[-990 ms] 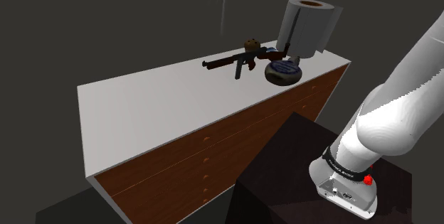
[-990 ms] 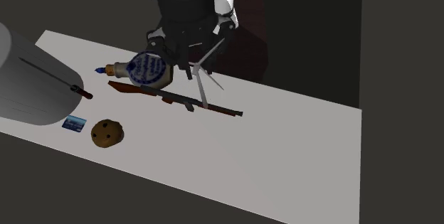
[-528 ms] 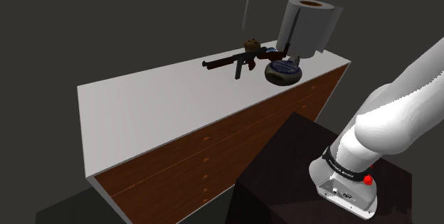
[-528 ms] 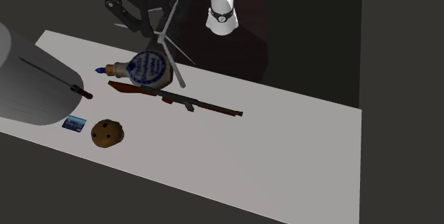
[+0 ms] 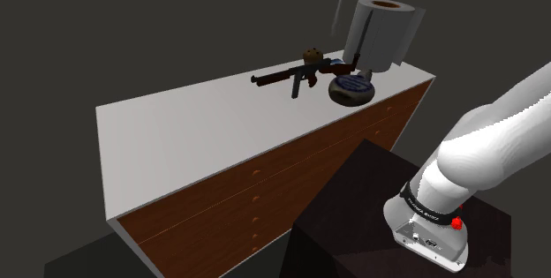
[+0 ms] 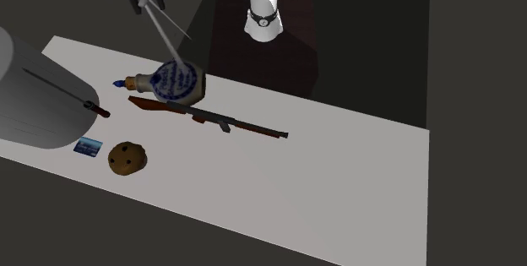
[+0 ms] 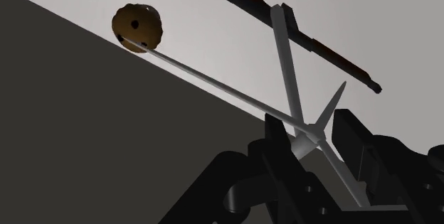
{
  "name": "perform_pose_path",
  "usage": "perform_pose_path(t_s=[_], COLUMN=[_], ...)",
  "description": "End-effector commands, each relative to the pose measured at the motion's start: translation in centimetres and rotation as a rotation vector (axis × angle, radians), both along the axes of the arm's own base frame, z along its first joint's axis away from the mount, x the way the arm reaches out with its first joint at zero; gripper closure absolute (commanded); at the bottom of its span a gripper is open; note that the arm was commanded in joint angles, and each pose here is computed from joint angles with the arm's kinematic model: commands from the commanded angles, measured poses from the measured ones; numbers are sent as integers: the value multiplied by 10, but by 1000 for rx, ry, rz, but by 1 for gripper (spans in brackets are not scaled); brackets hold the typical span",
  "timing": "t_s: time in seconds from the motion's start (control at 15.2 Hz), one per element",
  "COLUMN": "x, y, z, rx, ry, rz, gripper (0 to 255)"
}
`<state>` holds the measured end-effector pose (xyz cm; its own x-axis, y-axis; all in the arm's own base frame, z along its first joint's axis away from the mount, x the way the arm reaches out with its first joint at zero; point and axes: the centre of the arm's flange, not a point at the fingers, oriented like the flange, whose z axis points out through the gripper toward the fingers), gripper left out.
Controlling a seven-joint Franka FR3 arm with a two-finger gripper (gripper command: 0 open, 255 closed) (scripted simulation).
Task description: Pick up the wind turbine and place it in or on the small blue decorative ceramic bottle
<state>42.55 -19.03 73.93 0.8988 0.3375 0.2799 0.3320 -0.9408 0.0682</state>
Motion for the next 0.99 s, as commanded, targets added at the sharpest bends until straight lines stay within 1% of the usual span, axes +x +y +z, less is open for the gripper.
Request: perform_pose_path(t_s=[0.0, 0.59, 0.92], x=[-16, -93, -93], y=[-17, -105, -105], z=[2, 20, -7], rx=[0, 0, 0], ry=[1, 1, 1], rz=[1, 1, 1], gripper=[255, 255, 255])
